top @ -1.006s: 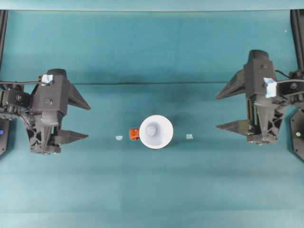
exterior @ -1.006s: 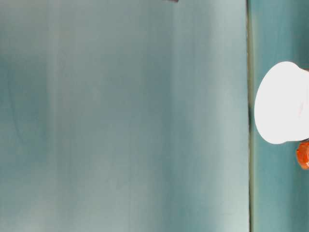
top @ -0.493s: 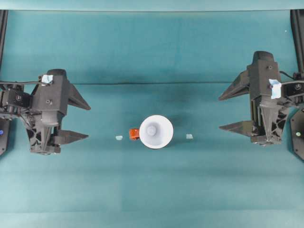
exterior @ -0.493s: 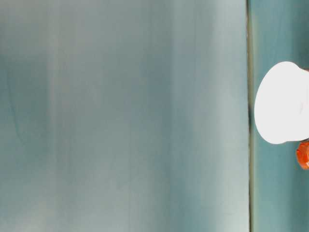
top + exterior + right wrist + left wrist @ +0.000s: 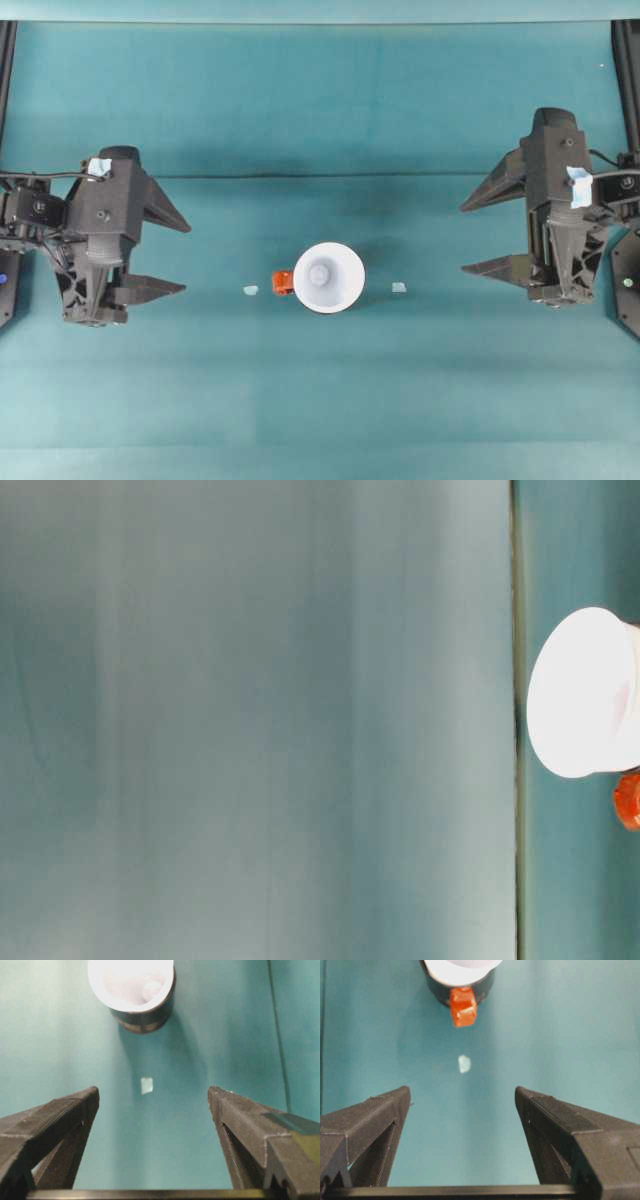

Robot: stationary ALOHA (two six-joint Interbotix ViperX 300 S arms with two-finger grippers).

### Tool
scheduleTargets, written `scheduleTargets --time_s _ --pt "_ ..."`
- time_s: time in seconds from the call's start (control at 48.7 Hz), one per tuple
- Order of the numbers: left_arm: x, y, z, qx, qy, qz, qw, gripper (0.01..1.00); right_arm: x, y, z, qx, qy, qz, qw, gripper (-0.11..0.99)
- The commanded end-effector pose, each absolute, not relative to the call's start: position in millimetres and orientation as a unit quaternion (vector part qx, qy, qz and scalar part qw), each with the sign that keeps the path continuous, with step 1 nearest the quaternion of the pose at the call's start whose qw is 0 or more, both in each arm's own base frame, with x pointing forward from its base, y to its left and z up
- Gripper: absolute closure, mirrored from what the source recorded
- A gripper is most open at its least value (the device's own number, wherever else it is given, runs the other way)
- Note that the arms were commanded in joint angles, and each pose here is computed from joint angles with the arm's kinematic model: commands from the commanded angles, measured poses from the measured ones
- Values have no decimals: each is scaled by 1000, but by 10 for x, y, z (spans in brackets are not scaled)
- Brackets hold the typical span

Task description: Put the paper cup into the moved red handle cup holder.

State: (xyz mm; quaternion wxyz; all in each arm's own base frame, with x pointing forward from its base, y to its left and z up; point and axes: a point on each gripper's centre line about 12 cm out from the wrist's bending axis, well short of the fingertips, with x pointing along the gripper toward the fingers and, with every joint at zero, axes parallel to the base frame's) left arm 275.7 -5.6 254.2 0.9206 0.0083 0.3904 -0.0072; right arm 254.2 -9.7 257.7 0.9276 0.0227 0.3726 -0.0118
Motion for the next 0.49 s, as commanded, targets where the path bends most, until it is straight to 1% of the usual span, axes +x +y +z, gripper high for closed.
scheduleTargets --time_s 0.0,0.472 --pt "2769 -68 2622 10 378 -9 926 103 2549 -89 2616 26 365 -12 930 -77" --pt "2775 -68 2624 10 378 -9 926 103 2545 -89 2604 26 367 -12 930 -77"
